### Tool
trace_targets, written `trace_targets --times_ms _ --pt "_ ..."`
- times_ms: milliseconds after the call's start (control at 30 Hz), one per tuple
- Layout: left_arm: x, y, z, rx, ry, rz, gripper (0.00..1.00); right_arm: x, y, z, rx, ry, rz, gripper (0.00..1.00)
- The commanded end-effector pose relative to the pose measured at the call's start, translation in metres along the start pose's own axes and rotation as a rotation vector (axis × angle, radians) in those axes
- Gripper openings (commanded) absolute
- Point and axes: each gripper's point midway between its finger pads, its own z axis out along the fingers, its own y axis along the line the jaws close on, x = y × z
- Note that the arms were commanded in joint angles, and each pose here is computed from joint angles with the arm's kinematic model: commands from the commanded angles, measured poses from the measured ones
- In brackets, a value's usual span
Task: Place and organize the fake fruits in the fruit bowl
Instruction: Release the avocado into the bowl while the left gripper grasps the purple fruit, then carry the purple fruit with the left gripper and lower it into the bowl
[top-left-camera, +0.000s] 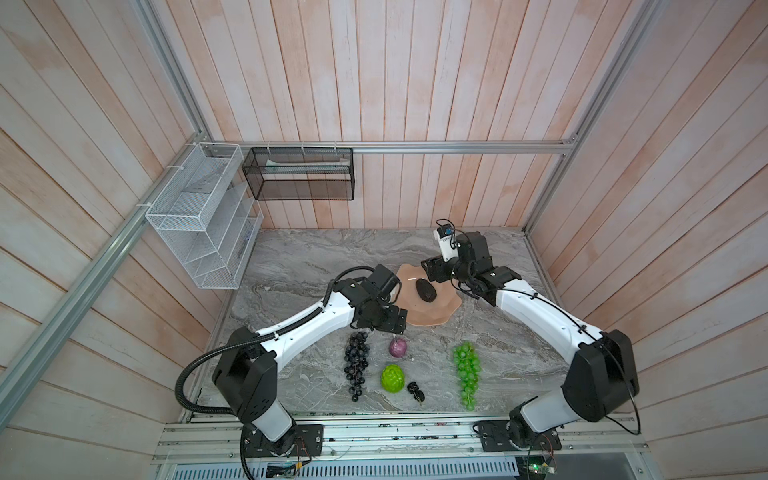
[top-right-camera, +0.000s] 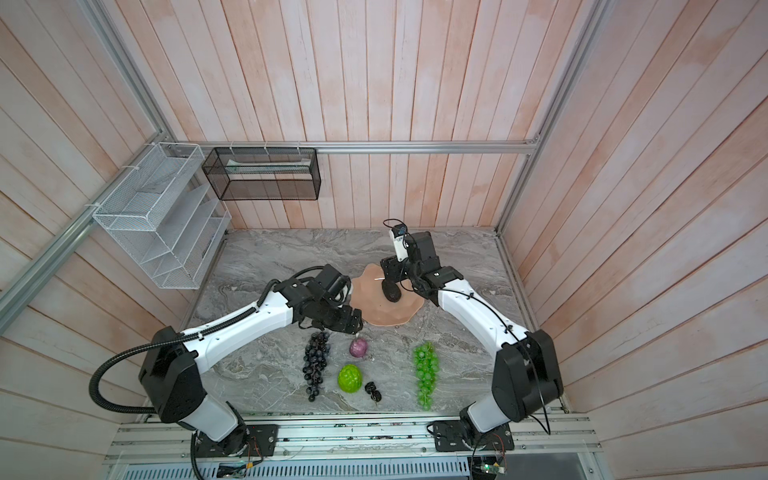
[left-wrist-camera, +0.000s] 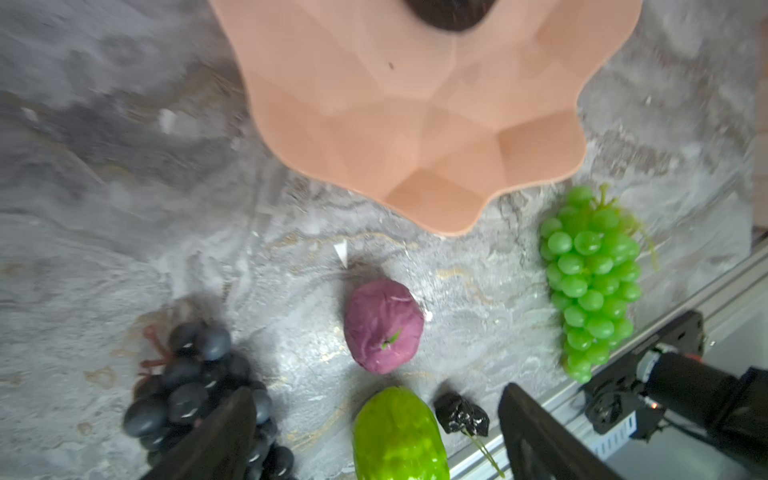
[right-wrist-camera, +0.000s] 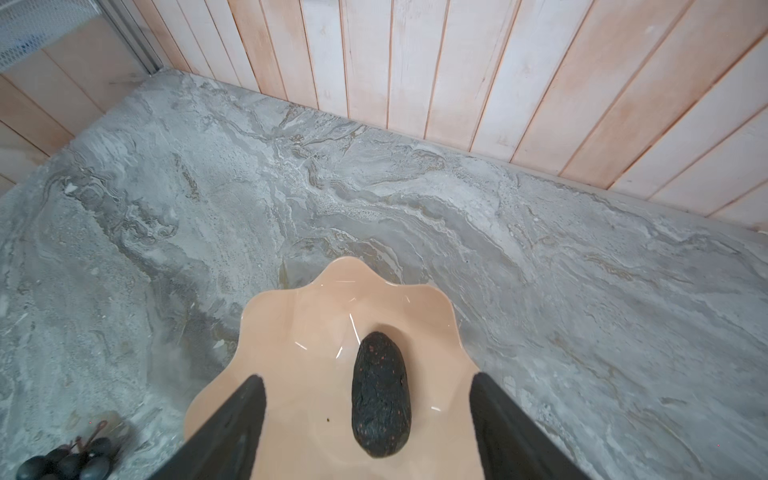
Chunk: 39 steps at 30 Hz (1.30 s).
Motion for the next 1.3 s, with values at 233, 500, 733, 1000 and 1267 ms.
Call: trace_targets --times_ms 233,500,733,1000,1267 --pt "0.026 -0.006 0.053 -0.049 0.175 0.042 0.91 0.048 -0.027 -0.009 0.027 0.034 0.112 0.79" --pt "0.035 0.001 0.083 -0.118 0.236 0.073 0.81 0.057 -0.027 -0.004 0.003 0.045 0.126 0.77" --pt "0.040 0.006 0.092 -0.119 0.237 0.063 0.69 0.067 -0.026 0.001 -0.004 0.071 0.127 0.76" --pt "0.044 0.010 0.093 -0.129 0.244 0.056 0.48 0.067 -0.027 0.001 0.002 0.070 0.122 0.76" --pt "0.030 -0.001 0.057 -0.092 0.167 0.062 0.35 0.062 -0.027 -0.003 0.001 0.056 0.124 0.75"
